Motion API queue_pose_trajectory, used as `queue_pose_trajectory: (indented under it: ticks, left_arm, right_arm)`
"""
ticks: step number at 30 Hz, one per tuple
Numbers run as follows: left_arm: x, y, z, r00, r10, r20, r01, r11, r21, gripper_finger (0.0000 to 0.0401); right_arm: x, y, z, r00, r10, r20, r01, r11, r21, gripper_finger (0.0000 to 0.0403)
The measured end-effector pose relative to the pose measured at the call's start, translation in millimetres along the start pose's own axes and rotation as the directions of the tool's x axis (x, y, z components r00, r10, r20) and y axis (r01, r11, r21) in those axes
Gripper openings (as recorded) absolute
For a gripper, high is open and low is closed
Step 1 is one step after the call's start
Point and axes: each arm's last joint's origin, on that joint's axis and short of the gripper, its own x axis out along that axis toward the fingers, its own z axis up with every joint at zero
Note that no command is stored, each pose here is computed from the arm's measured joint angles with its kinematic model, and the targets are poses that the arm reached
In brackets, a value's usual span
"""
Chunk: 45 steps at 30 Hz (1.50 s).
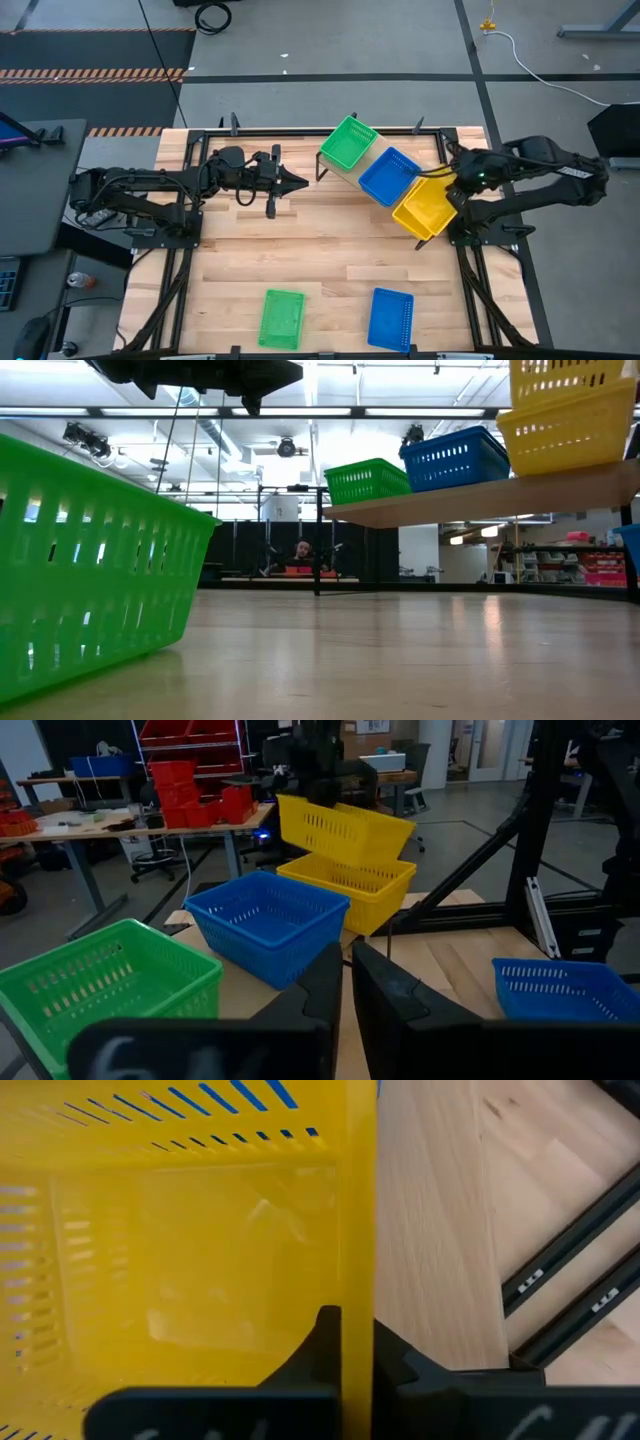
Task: Stack baskets on shelf by color
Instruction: Stack the yellow bin on top of the yellow bins on the shelf
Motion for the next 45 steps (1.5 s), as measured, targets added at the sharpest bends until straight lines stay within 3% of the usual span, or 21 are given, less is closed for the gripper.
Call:
queue_pose_trajectory:
  ticks: [19, 32, 45]
  left_arm:
    - [0.0, -0.1, 0.0, 1.0, -0.003, 0.0, 0.003, 1.0, -0.001, 0.0034]
    - [0.0, -0.1, 0.0, 1.0, -0.003, 0.0, 0.003, 1.0, -0.001, 0.0035]
    - [0.0, -0.1, 0.0, 1.0, -0.003, 0.0, 0.003, 1.0, -0.001, 0.003]
  right_arm:
    - [31.9, 3.8, -4.0, 0.996, -0.065, -0.056, 0.061, 0.996, -0.062, 0.011]
    - [31.5, -2.1, -5.7, 0.984, -0.178, -0.021, 0.175, 0.98, -0.098, 0.0112]
    - [31.5, -2.0, -5.1, 0.982, -0.19, -0.01, 0.188, 0.977, -0.098, 0.0112]
